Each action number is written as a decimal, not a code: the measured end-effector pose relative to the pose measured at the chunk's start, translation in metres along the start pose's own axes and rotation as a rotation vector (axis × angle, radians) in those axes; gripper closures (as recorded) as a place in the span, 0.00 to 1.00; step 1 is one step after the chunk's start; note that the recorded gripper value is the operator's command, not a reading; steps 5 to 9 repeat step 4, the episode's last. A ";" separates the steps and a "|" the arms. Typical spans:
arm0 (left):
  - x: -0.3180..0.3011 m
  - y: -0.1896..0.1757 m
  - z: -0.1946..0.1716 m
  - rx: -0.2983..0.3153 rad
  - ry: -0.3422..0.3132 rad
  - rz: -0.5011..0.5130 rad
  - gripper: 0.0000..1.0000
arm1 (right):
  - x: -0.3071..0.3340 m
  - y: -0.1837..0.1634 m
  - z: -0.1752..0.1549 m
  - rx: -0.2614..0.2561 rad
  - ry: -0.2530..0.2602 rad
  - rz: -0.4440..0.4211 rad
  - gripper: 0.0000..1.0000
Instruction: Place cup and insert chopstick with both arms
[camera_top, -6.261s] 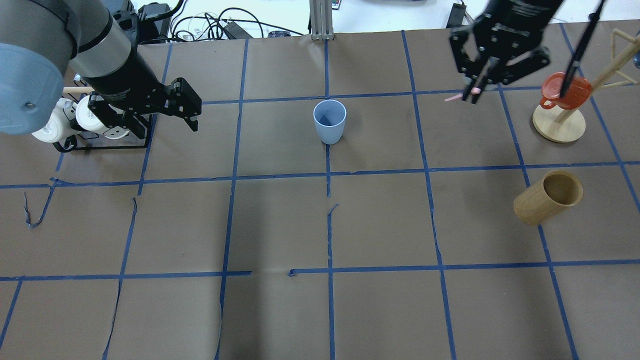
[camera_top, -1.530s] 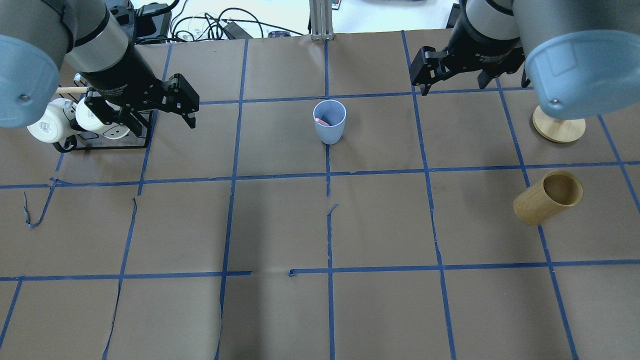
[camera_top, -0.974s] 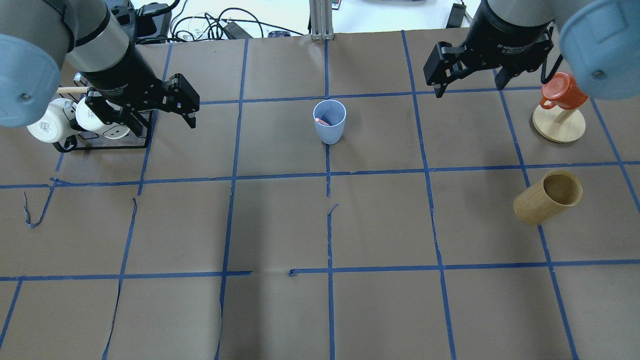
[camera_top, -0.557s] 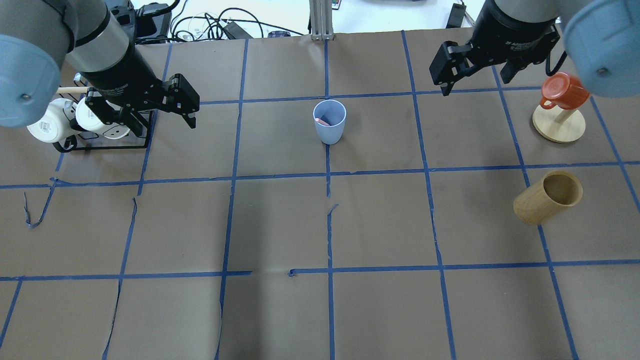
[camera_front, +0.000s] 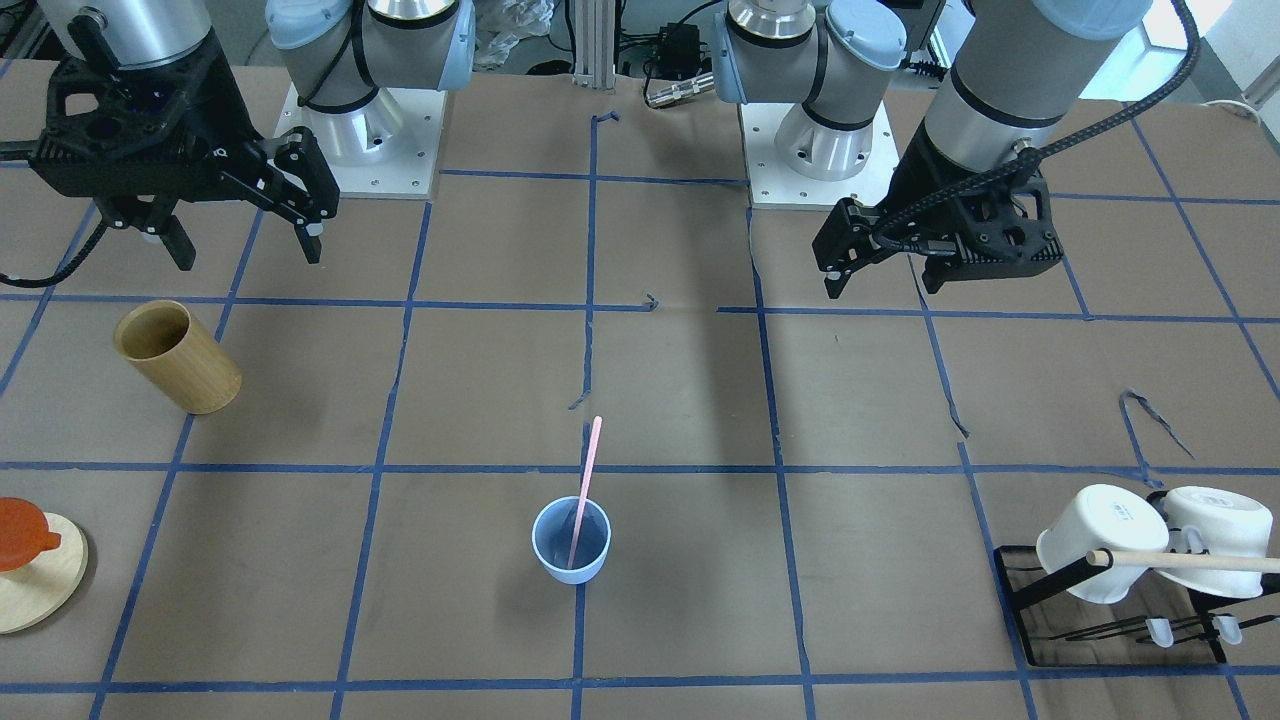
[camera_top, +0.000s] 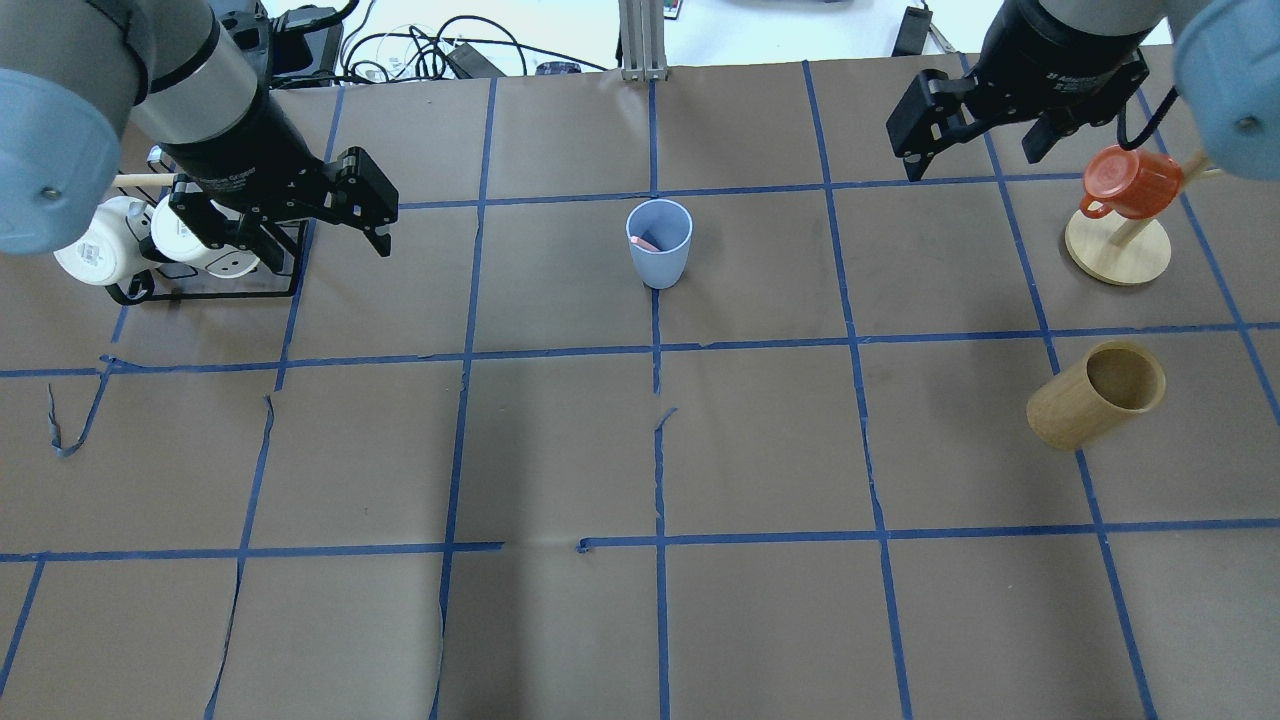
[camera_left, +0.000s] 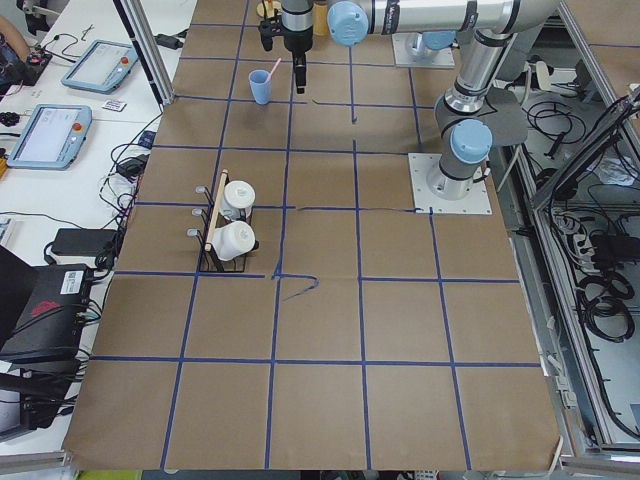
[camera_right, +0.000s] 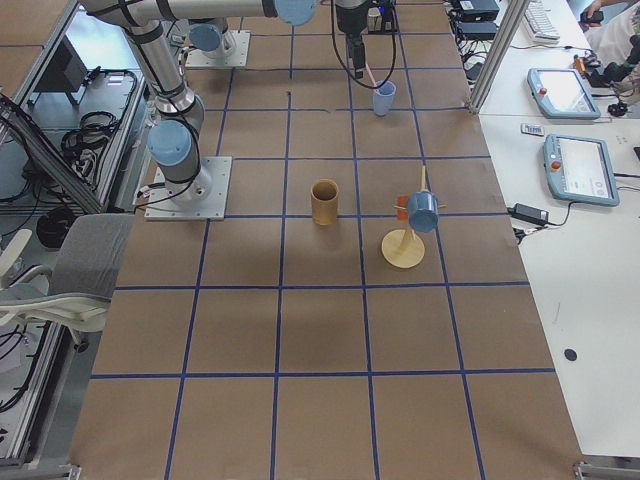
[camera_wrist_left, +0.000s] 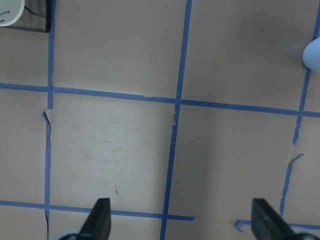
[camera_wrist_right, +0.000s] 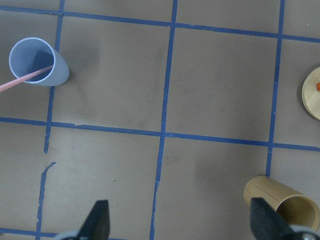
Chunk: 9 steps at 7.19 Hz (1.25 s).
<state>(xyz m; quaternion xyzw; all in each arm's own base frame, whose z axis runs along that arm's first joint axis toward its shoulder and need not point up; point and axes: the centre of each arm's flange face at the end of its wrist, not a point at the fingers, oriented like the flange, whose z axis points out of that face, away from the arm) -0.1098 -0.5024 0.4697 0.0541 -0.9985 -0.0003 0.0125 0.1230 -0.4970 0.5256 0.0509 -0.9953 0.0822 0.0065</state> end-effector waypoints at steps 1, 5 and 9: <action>0.000 0.000 0.000 0.000 0.000 0.000 0.00 | -0.001 0.001 -0.002 0.005 -0.006 0.027 0.00; 0.000 0.000 0.000 0.000 -0.001 0.000 0.00 | -0.004 0.003 -0.007 0.008 -0.010 0.065 0.00; 0.000 0.000 0.000 0.000 -0.001 0.000 0.00 | -0.004 0.003 -0.007 0.008 -0.010 0.065 0.00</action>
